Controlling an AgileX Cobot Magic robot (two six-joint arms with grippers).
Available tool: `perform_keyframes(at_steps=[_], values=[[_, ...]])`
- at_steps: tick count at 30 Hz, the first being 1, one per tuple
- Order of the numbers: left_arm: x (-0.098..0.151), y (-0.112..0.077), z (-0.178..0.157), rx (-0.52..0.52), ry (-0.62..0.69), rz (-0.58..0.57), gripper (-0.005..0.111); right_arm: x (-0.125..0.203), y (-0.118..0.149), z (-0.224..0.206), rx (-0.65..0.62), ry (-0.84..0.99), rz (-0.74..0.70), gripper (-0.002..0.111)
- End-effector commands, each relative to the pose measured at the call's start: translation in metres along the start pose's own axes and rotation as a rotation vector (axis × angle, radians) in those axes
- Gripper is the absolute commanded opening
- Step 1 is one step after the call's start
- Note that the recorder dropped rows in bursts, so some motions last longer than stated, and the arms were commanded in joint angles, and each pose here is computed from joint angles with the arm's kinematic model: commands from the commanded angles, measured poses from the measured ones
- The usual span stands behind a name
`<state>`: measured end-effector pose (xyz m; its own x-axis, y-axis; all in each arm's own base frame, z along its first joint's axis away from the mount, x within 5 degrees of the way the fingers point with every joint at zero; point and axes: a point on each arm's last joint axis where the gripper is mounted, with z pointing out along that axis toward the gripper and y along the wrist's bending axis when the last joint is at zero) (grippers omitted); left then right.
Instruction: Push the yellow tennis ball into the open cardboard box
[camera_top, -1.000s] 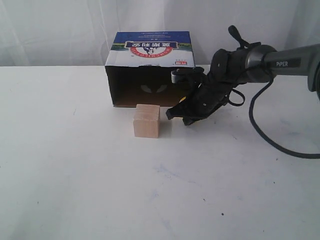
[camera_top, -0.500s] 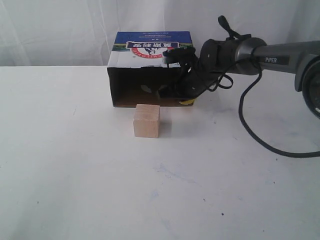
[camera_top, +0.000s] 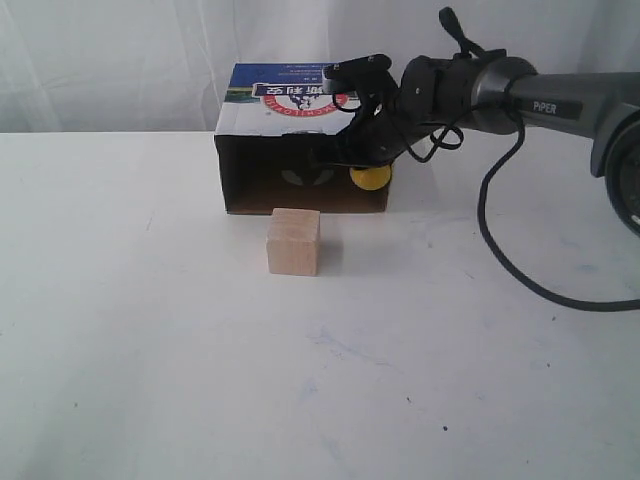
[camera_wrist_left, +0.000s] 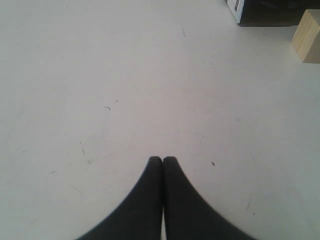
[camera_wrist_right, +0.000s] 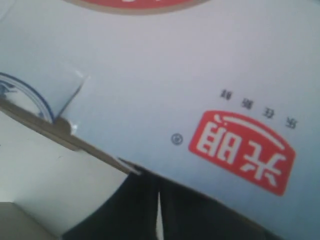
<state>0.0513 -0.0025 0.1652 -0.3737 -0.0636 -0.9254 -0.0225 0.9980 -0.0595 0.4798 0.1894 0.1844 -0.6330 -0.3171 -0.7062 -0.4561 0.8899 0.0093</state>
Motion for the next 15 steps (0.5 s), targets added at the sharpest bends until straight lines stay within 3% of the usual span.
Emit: perform_keyframes(at_steps=[1, 15], values=[[0.0, -0.001, 0.0, 0.009, -0.004, -0.009, 0.0, 0.011, -0.014, 0.009, 0.029, 0.042, -0.029, 0.0], [0.0, -0.001, 0.0, 0.009, -0.004, -0.009, 0.0, 0.024, -0.011, 0.016, 0.002, 0.139, -0.021, 0.0]])
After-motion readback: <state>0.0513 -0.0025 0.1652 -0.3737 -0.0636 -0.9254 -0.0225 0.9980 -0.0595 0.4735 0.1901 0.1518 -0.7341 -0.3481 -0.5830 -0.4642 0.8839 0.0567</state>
